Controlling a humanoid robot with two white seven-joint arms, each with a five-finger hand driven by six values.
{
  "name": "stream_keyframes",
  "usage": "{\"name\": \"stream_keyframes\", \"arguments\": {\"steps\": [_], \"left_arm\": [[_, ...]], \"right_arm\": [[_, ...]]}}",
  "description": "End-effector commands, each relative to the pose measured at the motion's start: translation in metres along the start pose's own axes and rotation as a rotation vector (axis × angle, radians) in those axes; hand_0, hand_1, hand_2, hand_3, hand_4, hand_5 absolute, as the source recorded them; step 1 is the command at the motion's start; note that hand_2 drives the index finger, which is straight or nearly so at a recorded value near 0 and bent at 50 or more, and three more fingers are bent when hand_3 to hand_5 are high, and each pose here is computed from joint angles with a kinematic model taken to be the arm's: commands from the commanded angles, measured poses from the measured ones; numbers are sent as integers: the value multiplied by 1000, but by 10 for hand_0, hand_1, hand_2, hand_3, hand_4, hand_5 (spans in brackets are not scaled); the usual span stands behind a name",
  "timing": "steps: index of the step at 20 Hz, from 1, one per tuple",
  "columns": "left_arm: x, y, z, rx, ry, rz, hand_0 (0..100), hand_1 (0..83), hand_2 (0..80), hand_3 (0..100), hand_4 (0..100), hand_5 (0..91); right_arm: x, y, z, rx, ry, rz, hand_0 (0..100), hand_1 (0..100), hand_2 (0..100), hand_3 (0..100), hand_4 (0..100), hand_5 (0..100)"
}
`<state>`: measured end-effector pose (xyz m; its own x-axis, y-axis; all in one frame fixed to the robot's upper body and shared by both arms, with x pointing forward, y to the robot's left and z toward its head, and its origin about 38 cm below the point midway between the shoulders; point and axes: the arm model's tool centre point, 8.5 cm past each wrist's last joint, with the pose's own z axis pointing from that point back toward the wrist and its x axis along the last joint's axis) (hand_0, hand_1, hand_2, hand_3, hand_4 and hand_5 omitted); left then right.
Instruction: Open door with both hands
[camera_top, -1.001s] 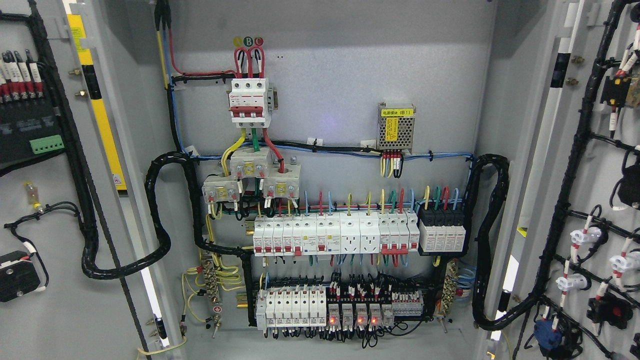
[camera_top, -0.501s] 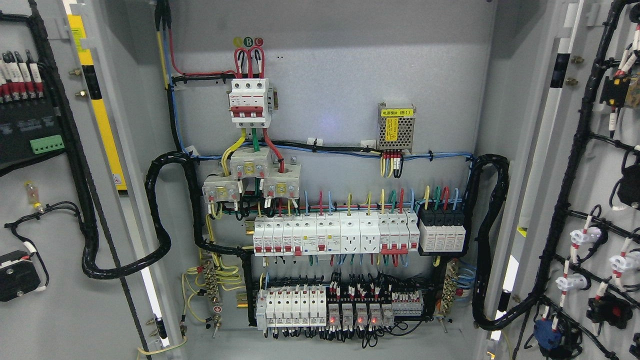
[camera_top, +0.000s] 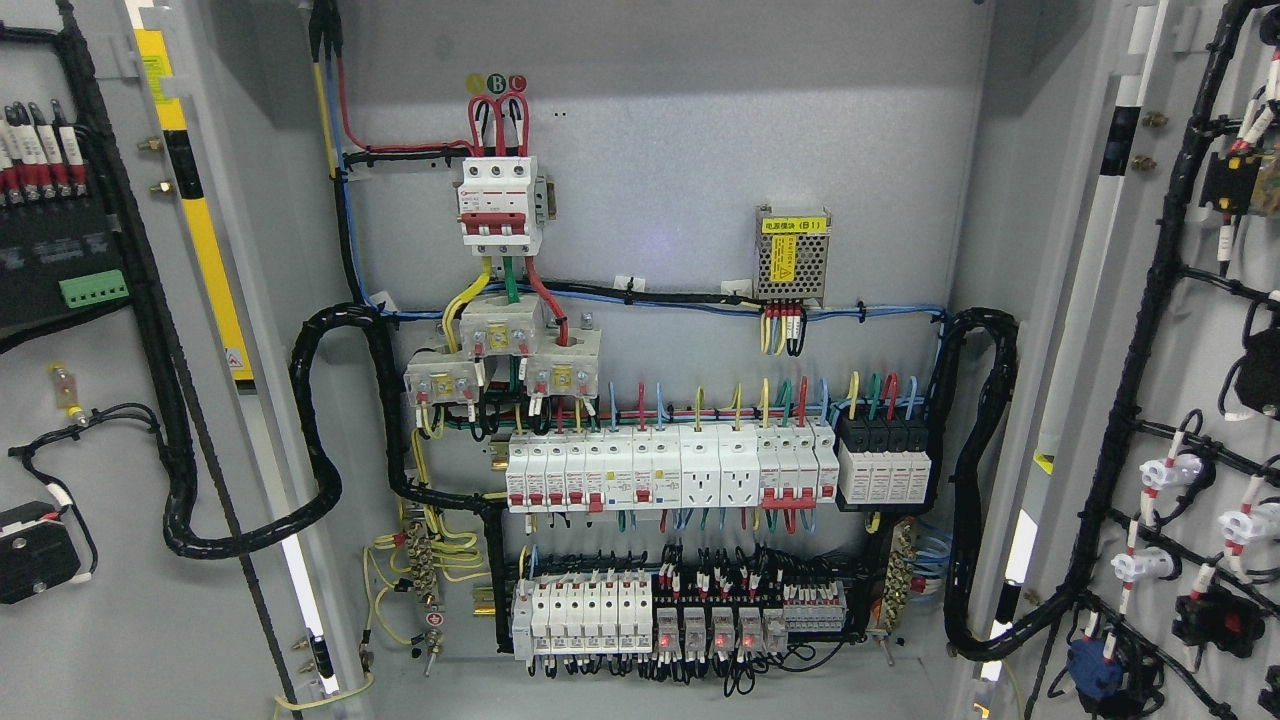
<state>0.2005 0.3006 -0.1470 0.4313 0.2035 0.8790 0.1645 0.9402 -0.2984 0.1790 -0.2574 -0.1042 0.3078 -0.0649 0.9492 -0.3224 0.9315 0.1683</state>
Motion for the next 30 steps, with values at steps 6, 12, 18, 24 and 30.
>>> {"name": "stream_keyframes", "arguments": {"steps": [6,12,18,24,30], "left_arm": [[-190,-44,148,189,760,312,0,0,0,0,0,0],[-190,-30,159,219,822,335,0,0,0,0,0,0],[-194,4,190,519,917,216,0,0,0,0,0,0],[-194,6,192,546,933,185,0,0,0,0,0,0],[-197,1,189,449,987,96,0,0,0,0,0,0]], "right_arm": [[-199,36,143,-174,855,-82,201,122,0,0,0,0],[-211,16,176,-281,1109,-85,201,122,0,0,0,0],[-210,0,174,-395,1264,-17,201,122,0,0,0,0],[-209,-3,167,-375,1325,17,202,122,0,0,0,0],[-206,-9,161,-429,1324,-39,201,122,0,0,0,0]]}}
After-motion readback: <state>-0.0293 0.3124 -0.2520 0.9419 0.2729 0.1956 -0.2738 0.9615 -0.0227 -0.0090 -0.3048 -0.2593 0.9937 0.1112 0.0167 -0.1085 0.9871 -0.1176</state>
